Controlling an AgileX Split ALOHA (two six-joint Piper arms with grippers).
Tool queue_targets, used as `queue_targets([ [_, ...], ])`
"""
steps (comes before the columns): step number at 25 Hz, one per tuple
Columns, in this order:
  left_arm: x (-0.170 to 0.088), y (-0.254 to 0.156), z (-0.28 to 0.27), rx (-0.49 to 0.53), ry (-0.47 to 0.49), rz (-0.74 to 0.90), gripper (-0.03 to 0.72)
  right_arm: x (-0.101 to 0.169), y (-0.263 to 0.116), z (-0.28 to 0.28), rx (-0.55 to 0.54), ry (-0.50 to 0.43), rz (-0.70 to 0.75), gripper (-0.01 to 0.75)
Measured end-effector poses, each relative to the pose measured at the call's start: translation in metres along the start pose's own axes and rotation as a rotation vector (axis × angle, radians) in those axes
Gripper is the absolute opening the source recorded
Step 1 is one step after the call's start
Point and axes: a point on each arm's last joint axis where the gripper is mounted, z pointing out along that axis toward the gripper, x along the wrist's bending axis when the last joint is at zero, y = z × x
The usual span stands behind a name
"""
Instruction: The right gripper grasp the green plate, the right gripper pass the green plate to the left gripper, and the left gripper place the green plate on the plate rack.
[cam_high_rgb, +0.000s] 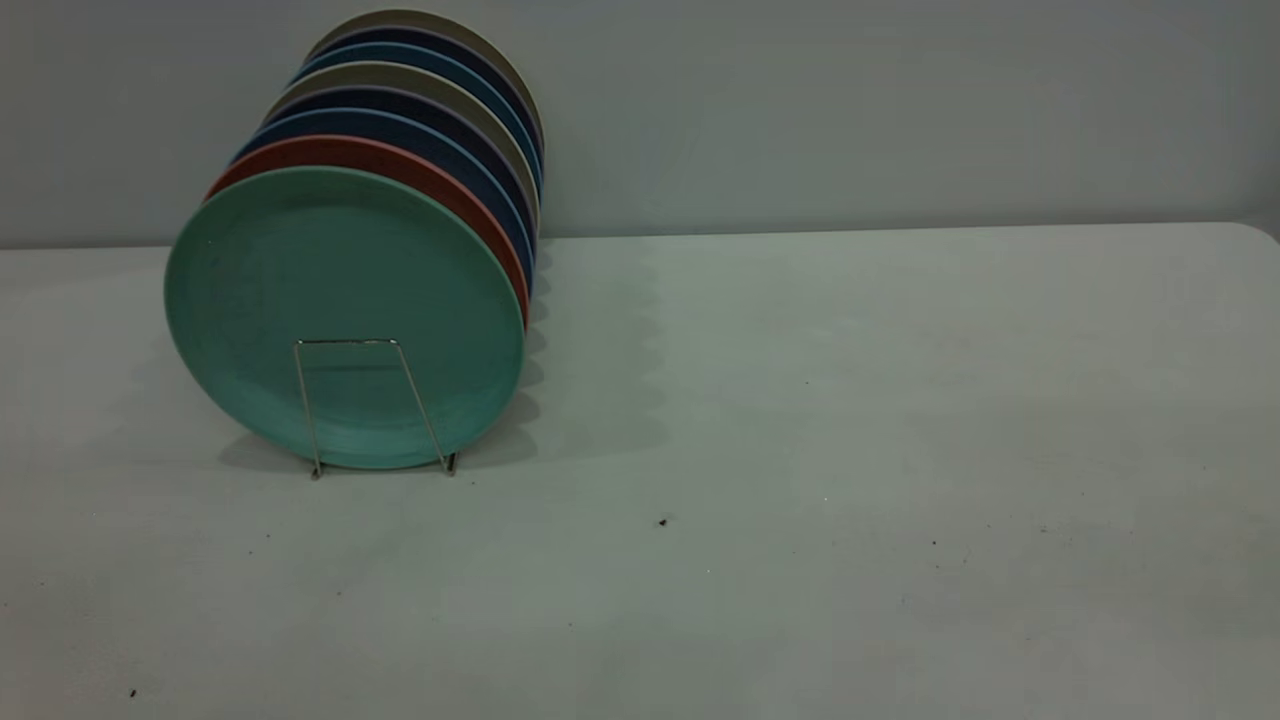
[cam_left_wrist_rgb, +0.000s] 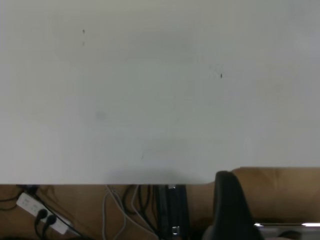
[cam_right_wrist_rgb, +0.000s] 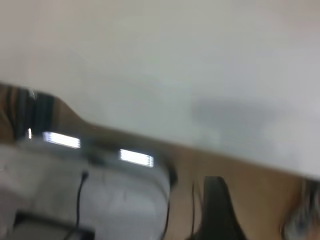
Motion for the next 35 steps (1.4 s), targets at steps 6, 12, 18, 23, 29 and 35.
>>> queue_targets([
  [6,0.0,-0.034,0.001,-0.073,0.001,0.034,0.46,0.005,-0.051,-0.006,-0.177,-0.074,-0.032,0.527],
  [12,0.0,-0.055,0.008,-0.151,0.003,0.051,0.46,0.006,-0.076,-0.015,-0.368,-0.137,-0.022,0.527],
  [18,-0.001,-0.058,0.007,-0.191,-0.036,0.098,0.46,0.008,-0.08,-0.017,-0.398,-0.136,-0.042,0.527],
  [23,-0.001,-0.059,0.006,-0.203,-0.06,0.131,0.46,0.01,-0.08,-0.017,-0.4,-0.103,-0.085,0.527],
  [29,-0.001,-0.06,0.005,-0.212,-0.063,0.134,0.46,0.01,-0.08,-0.017,-0.4,-0.103,-0.085,0.527],
  [35,-0.001,-0.06,0.005,-0.212,-0.063,0.134,0.46,0.01,-0.08,-0.017,-0.4,-0.103,-0.086,0.527],
])
